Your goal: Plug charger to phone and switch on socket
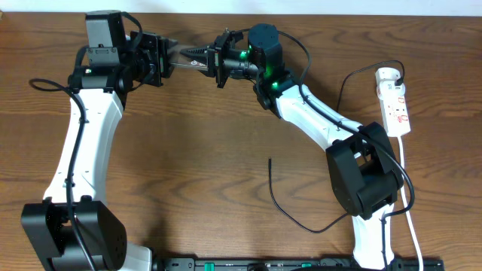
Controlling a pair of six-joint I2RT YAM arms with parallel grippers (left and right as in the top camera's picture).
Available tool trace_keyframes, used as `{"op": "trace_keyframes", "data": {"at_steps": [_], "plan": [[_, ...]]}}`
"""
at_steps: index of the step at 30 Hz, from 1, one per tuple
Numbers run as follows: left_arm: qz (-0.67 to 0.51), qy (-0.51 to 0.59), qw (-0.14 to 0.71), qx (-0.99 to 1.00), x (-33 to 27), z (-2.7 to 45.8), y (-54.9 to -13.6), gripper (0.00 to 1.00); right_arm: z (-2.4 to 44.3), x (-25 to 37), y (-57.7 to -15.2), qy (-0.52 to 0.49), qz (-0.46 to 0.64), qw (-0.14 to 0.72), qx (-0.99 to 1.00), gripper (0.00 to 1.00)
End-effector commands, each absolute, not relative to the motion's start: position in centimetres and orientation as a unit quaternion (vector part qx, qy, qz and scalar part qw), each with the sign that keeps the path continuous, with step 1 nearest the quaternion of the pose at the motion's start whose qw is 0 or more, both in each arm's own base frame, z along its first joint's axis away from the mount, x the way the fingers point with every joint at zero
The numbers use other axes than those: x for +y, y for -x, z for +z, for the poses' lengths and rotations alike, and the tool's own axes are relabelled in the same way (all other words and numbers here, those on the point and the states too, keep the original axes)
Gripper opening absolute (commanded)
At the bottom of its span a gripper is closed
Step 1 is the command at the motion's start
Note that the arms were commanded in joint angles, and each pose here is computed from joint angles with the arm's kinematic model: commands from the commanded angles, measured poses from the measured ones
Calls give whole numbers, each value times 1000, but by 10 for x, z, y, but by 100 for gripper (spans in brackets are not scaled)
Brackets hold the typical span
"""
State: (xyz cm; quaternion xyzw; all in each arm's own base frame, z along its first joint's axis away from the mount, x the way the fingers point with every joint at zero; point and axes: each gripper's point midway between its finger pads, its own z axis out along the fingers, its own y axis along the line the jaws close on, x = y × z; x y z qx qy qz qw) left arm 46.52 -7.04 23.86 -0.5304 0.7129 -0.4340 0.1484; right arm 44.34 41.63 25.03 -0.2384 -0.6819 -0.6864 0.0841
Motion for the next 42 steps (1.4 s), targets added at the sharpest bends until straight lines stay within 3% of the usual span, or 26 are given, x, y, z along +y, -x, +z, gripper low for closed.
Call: {"op": "trace_keyframes", "data": {"at_steps": [1,7,13,30,33,42], "plan": [[-442,524,149,713,-73,242,-466,32,270,434,-418,189,-695,103,-686,1],[-442,524,149,713,-73,242,-466,24,270,437,-416,185,-696,99,-687,1],[-442,523,149,713,-73,242,-466,8,270,440,-413,179,-696,97,-689,1],[-441,524,149,713,-73,242,-466,8,269,446,-407,169,-696,94,-692,1],[-442,524,149,713,-73,242,-466,7,269,446,-408,166,-697,87,-693,9],[-442,523,149,713,-73,242,-466,7,269,446,-408,162,-697,83,-693,12]]}}
